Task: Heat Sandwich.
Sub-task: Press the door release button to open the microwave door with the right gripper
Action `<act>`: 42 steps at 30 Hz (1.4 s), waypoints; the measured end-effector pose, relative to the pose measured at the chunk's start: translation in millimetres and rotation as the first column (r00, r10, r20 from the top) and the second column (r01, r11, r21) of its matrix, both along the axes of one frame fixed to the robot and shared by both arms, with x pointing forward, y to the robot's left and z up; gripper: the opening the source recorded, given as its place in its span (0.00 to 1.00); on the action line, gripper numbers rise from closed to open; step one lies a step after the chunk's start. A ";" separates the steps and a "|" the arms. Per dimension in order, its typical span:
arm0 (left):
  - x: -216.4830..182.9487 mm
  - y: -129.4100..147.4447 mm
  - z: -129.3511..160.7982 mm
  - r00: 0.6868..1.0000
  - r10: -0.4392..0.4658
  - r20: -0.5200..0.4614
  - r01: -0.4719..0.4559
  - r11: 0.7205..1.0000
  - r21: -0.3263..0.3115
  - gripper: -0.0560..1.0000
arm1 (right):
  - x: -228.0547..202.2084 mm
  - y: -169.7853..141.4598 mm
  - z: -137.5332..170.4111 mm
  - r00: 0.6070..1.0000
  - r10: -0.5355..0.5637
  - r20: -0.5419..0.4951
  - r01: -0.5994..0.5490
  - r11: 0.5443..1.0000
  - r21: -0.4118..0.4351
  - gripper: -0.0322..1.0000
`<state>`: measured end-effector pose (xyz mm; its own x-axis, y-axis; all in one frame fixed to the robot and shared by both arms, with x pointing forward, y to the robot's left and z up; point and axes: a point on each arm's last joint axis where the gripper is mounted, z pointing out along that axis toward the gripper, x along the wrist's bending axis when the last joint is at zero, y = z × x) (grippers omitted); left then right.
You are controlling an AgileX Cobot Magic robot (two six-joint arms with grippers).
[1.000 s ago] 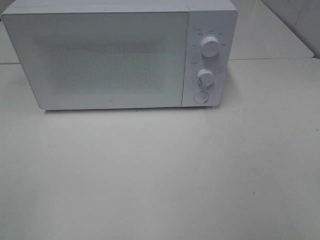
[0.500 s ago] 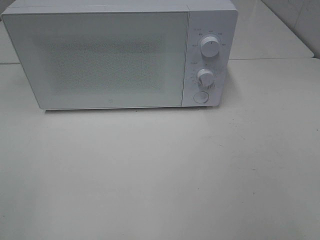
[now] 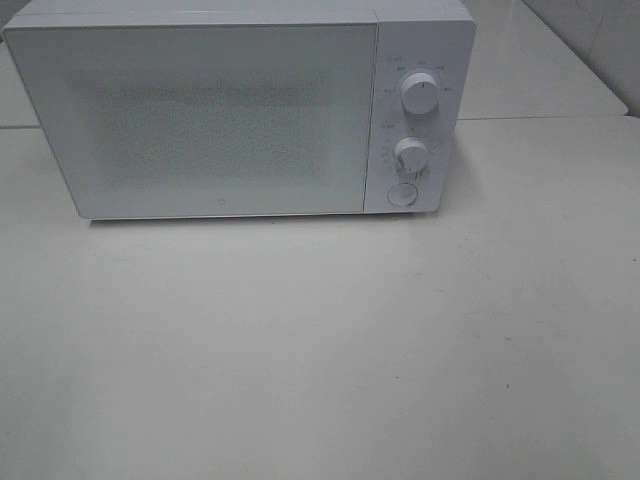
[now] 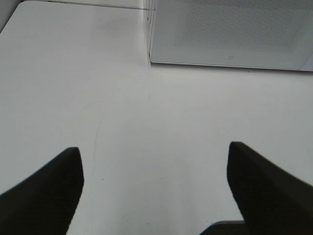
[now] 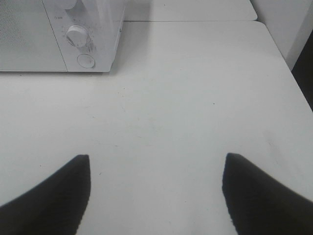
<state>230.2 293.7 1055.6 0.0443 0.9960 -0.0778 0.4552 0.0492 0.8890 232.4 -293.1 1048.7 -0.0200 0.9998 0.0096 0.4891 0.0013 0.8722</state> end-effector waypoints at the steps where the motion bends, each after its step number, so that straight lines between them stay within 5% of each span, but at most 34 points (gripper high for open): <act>1: 0.0 0.0 0.0 1.000 0.000 0.000 0.000 1.000 0.000 0.77 | 0.0 0.0 0.0 1.000 0.000 0.000 0.000 1.000 0.000 0.75; 15: 0.0 0.0 0.0 1.000 0.000 0.000 0.000 1.000 0.000 0.77 | -0.3 -0.2 1.4 1.000 -0.001 0.008 0.001 1.000 -0.002 0.75; 32: 0.0 0.0 0.0 1.000 0.000 0.000 0.000 1.000 0.000 0.77 | 53.0 -4.4 36.6 0.974 -0.027 0.223 0.028 1.000 -0.003 0.75; 42: 0.0 0.0 0.0 1.000 0.000 0.000 0.000 1.000 0.000 0.77 | 92.0 -0.1 36.2 0.902 0.036 0.429 -0.041 0.999 0.001 0.64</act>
<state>230.2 293.7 1055.6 0.0443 0.9960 -0.0778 0.4552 0.0492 0.8890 324.4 -293.1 1084.9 -0.0629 0.9980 0.0016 0.0674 0.0027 0.9977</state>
